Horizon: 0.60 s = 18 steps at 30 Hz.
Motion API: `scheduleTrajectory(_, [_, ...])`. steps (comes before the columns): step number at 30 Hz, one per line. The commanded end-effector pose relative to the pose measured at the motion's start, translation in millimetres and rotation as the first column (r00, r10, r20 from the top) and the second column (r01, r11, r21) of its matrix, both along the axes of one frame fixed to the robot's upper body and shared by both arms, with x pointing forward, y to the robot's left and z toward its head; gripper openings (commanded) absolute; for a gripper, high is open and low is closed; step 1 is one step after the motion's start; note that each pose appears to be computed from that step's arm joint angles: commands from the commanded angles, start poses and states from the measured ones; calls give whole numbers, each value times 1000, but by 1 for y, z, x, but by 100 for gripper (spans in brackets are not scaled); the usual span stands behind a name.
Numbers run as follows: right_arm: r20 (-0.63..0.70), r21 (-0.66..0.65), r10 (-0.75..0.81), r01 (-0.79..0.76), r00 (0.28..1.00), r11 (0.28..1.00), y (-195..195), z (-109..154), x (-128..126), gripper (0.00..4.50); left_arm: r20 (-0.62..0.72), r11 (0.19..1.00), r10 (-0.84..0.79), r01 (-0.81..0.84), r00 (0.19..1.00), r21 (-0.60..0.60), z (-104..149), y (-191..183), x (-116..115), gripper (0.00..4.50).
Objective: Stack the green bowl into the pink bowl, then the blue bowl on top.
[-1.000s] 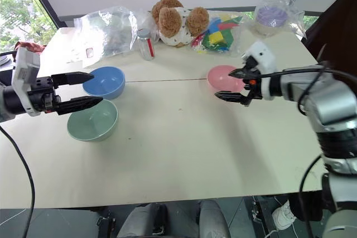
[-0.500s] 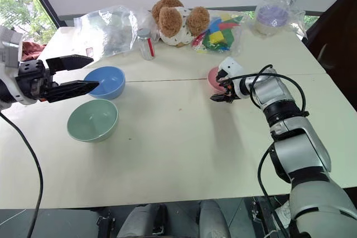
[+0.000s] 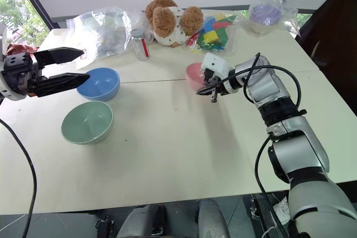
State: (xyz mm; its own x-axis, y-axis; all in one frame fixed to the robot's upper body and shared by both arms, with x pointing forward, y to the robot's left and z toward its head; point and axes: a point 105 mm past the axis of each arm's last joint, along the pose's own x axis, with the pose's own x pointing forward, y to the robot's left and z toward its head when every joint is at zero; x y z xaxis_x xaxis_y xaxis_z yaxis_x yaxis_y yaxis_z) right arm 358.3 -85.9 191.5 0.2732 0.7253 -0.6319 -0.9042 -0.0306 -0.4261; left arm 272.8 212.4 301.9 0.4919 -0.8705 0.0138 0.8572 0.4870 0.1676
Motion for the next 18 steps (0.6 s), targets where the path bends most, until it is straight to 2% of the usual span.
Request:
scheduleTrajectory(1, [10, -26, 111, -111, 994, 994, 19, -3, -24, 3, 62, 1000, 7, -8, 998, 24, 15, 2, -6, 450])
scheduleTrajectory(6, [-5, -53, 143, -143, 990, 988, 30, -23, -33, 3, 58, 999, 11, -13, 998, 36, 13, 3, -7, 450])
scheduleTrajectory(11, [60, -91, 116, -110, 991, 990, 34, -33, -23, 3, 51, 999, 14, -16, 999, 40, 12, 3, -10, 450])
scheduleTrajectory(12, [67, -89, 116, -110, 991, 990, 35, -33, -22, 83, 47, 999, 14, -16, 999, 43, 11, 4, -11, 450])
scheduleTrajectory(14, [75, -84, 119, -113, 990, 990, 36, -30, -22, 159, 37, 999, 16, -18, 999, 47, 8, 4, -12, 450])
scheduleTrajectory(18, [83, -67, 128, -123, 988, 990, 37, -23, -26, 354, 23, 998, 22, -23, 999, 56, 3, 5, -14, 450])
